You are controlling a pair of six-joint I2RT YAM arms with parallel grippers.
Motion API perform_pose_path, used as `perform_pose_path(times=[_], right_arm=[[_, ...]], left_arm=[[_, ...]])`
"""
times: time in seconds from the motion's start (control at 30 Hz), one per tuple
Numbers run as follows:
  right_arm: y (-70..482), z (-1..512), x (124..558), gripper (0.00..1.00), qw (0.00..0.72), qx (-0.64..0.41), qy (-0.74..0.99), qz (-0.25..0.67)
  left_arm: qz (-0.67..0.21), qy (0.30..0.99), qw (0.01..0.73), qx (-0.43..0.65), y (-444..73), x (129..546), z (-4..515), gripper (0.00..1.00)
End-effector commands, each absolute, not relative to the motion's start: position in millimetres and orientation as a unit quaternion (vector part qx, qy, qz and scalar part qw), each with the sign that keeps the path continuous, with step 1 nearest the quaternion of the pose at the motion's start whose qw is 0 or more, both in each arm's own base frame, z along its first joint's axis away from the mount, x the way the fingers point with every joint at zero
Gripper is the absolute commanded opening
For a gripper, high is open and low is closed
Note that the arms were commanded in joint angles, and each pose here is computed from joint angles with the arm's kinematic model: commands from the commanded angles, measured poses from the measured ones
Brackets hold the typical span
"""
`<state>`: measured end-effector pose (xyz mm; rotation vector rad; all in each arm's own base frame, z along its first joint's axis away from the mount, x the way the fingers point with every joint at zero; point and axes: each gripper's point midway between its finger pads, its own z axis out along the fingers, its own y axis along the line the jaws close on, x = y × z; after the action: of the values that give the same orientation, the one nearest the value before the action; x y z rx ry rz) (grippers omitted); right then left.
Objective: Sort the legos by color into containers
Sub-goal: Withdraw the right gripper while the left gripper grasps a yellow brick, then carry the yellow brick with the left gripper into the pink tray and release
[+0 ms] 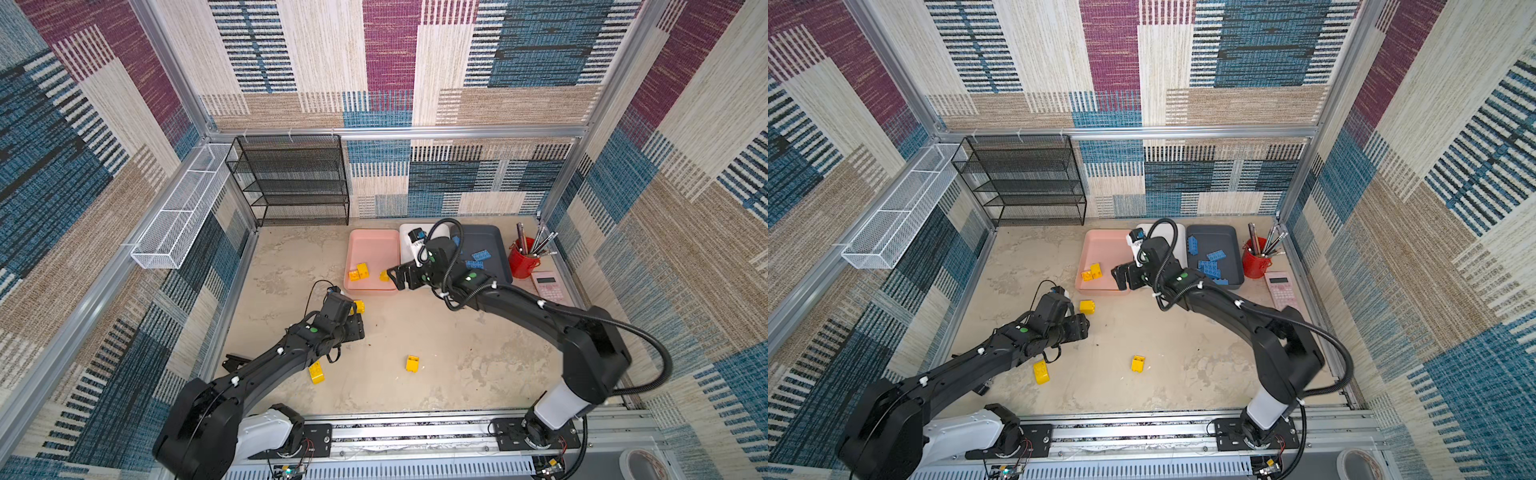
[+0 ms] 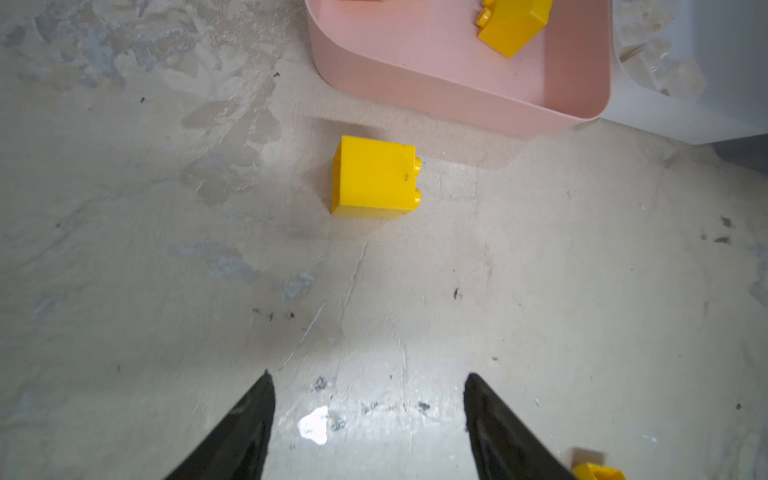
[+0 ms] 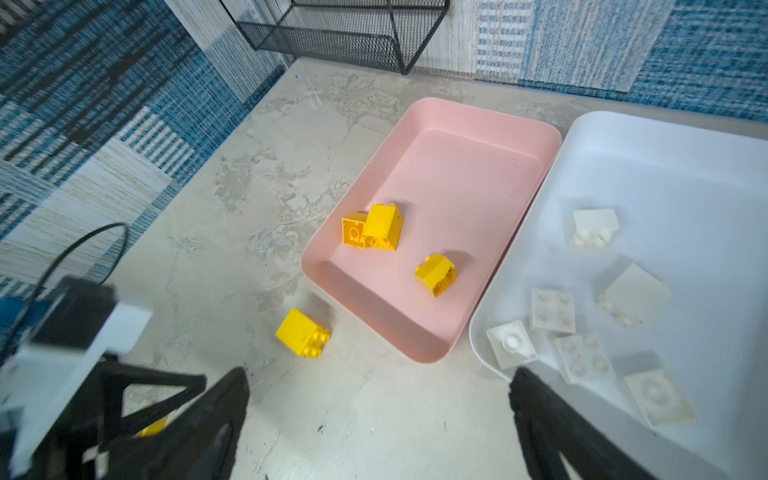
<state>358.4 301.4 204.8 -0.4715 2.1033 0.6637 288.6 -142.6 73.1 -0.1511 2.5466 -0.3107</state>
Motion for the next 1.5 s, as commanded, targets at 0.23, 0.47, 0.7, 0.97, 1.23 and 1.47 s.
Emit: perform_pose_path(times=[0.23,0.47,0.7,0.97,1.23,1.47], right_arm=[[252.4,217.5,294.2,0.99,0.491,-0.144,0.794,0.328],[236.6,213.5,279.9,0.99,0.497,-0.14,0.794,0.32],[230.4,210.7,274.0,0.99,0.499,-0.14,0.794,0.316],[233.2,188.1,266.0,0.99,0.469,-0.144,0.808,0.327],[228.3,165.3,261.6,0.99,0.446,-0.136,0.826,0.316],[224.2,148.3,251.6,0.99,0.424,-0.141,0.838,0.312]], left_arm=[[-0.05,0.967,0.249,-0.013,-153.9,350.2,43.3,0.64],[-0.027,0.971,0.236,-0.017,-152.8,372.5,31.6,0.49],[-0.042,0.968,0.249,-0.015,-160.0,380.5,53.6,0.31],[-0.083,0.952,0.293,0.002,-181.8,408.7,115.0,0.3],[-0.067,0.958,0.277,0.022,-204.1,461.6,113.5,0.31],[-0.062,0.96,0.272,0.023,-211.3,495.4,103.4,0.37]])
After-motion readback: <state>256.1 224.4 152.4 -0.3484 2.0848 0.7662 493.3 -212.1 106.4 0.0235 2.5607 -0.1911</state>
